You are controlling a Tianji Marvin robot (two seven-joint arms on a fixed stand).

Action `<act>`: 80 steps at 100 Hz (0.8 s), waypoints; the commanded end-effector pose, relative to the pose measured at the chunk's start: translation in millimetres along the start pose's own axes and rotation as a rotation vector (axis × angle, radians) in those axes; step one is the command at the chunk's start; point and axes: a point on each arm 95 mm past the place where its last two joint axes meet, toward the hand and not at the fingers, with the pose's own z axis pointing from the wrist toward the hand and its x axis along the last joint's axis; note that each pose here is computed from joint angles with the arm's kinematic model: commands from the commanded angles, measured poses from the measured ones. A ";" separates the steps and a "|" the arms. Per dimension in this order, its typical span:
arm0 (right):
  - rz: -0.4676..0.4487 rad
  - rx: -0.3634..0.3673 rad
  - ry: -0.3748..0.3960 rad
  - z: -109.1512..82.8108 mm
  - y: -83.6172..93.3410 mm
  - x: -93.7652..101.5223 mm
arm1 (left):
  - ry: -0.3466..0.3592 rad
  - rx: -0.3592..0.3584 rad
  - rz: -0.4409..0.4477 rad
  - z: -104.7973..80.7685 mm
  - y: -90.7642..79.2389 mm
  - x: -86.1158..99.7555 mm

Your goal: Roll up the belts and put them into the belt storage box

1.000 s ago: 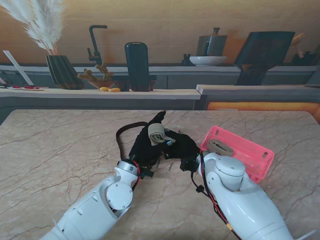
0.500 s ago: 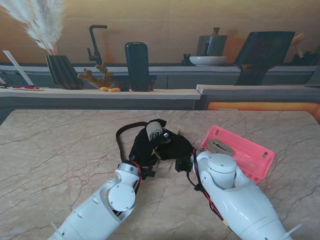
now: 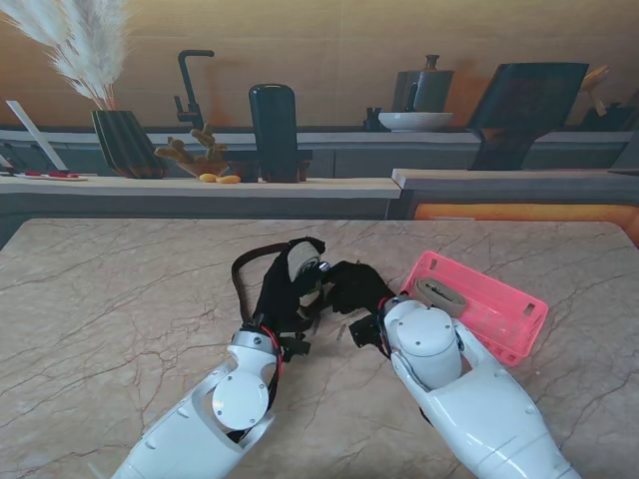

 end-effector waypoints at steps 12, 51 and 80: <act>-0.011 -0.031 -0.021 -5.0 3.3 -15.8 | 0.029 0.034 -0.030 7.9 0.0 17.3; -0.248 -0.171 0.165 -41.4 27.5 -12.0 | -0.050 -0.008 0.015 13.6 -9.2 10.4; -0.412 -0.187 0.321 -62.1 35.4 -1.2 | -0.036 -0.158 0.262 21.7 -17.8 -7.0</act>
